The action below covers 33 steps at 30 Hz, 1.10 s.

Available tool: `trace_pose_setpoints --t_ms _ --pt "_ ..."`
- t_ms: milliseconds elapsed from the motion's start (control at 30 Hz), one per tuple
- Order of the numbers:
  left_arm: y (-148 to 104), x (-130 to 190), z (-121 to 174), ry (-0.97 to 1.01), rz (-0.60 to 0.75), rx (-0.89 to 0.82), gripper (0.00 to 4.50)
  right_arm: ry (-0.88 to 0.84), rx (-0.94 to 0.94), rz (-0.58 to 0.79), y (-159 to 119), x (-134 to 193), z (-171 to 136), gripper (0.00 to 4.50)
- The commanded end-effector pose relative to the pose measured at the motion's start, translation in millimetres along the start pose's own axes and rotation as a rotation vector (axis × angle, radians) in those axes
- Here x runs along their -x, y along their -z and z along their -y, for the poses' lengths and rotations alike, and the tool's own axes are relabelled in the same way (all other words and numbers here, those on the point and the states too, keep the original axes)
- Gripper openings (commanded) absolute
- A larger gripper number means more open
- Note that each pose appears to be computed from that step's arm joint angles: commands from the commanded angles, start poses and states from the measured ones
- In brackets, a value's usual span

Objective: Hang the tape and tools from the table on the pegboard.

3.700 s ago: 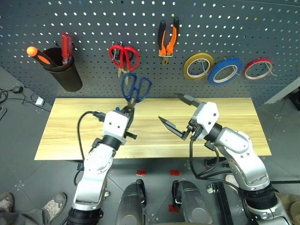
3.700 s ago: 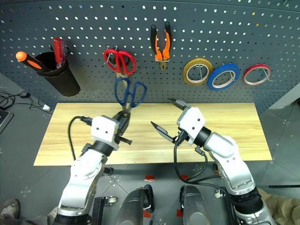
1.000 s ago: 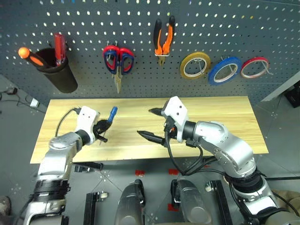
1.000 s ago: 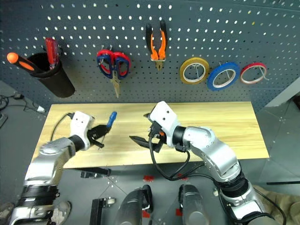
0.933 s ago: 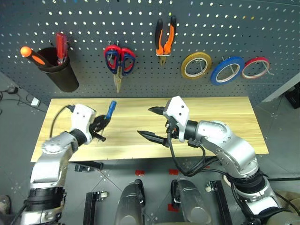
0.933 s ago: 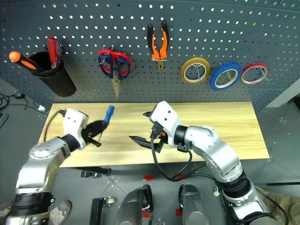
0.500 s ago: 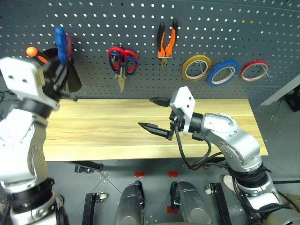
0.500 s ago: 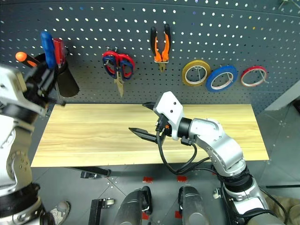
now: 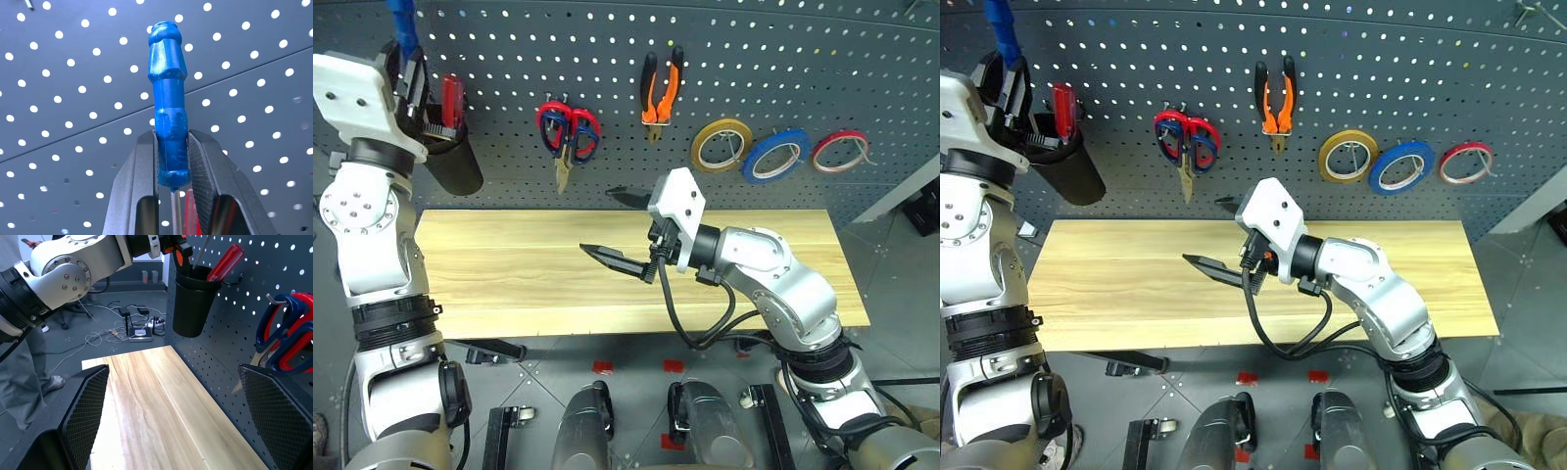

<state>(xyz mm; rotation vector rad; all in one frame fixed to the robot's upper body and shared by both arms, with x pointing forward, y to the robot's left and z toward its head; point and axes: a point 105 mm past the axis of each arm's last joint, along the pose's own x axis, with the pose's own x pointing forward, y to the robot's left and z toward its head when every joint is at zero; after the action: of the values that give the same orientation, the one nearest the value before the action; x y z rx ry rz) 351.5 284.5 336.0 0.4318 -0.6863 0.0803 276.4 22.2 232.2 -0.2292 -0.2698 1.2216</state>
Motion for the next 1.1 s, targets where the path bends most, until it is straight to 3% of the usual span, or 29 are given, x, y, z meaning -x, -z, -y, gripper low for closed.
trace_pose_setpoints --t_ms 33,267,467,800,967,1100 --pt "-7 1 -13 -0.067 0.051 -0.054 0.53 -0.005 0.039 0.076 -19 -3 -6 4.50" --pt "17 15 -16 -0.116 0.000 -0.070 0.53 0.033 -0.022 0.155 -43 -10 7 4.50" --pt "23 18 -20 -0.157 -0.009 -0.061 0.53 0.016 0.004 0.151 -43 -11 3 4.50" --pt "14 23 -19 -0.211 0.040 -0.004 3.66 0.014 0.019 0.139 -38 -9 3 4.50" --pt "-15 22 14 -0.073 0.121 -0.055 3.66 0.024 0.018 0.131 -33 -5 5 4.50" --pt "6 36 45 0.079 -0.004 0.036 3.66 0.031 0.008 0.118 -27 -2 6 4.50"
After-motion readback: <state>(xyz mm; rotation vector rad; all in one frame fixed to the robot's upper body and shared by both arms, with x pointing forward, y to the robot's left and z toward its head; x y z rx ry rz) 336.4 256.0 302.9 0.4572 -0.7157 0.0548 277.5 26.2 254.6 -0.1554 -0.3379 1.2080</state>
